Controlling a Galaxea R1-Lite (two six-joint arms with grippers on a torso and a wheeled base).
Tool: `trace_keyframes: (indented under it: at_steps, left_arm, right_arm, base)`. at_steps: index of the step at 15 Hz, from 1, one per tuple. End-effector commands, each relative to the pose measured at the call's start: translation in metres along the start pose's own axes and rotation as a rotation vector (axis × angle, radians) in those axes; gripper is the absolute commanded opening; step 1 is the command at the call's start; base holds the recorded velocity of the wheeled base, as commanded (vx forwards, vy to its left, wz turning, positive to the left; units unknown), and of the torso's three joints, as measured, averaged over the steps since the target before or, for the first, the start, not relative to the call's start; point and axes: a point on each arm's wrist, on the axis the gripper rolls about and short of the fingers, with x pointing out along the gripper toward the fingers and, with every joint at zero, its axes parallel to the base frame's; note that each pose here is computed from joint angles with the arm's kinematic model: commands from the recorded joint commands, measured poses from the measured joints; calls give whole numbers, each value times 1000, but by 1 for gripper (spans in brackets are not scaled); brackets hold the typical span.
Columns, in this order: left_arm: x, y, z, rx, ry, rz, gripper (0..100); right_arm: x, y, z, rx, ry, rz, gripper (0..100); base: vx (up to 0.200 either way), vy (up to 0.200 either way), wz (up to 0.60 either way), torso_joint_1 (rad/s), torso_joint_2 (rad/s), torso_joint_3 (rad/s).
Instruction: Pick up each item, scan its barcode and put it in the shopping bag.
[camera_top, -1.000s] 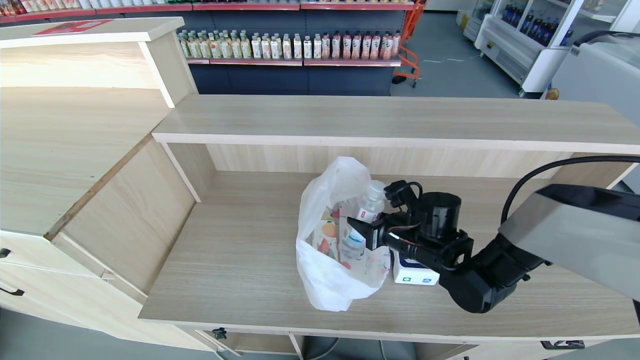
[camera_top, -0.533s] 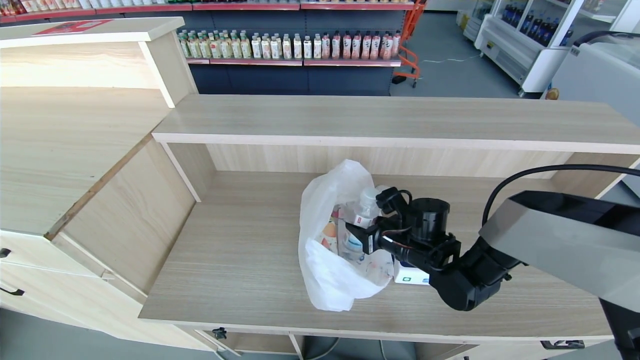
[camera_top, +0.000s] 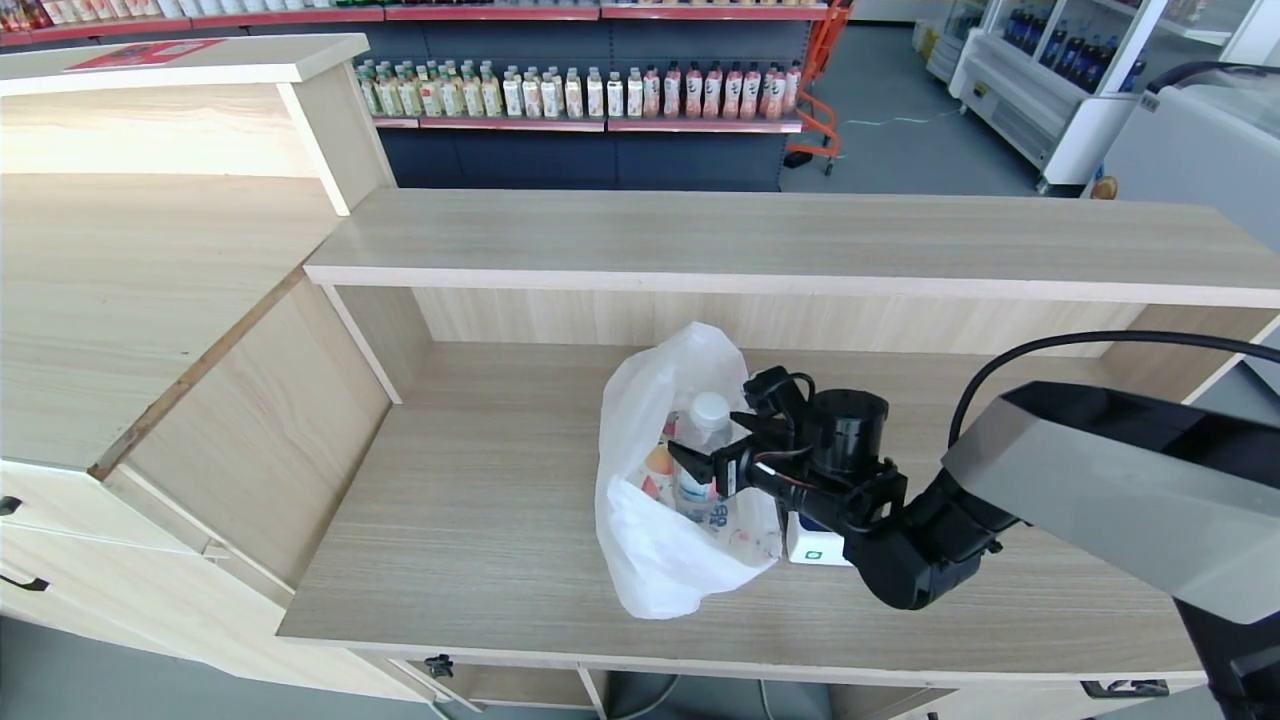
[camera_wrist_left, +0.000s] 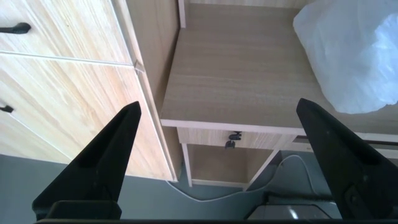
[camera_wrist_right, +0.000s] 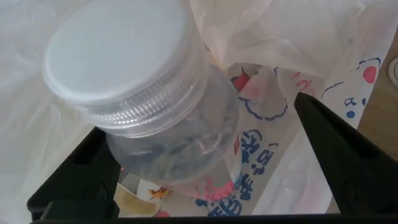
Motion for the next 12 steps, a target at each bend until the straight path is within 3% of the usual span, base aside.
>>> trace_keyframes:
  at_steps: [1,5,9,12]
  left_arm:
    - [0,0,0,0,2,2,100]
    - [0,0,0,0,2,0,100]
    - [0,0,0,0,2,0,100]
    - [0,0,0,0,0,0,100]
  right_arm:
    - [1,0,-1,2,0,0,100]
    - [-1,0,12,28,-27,2,100]
    - [-38,5,73,253,-98,10,100]
    - [-81,1,97,268,-85,-25,100]
  base:
    - [0,0,0,0,0,0]
    - [0,0,0,0,0,0]
    - [0,0,0,0,0,0]
    - [0,0,0,0,0,0]
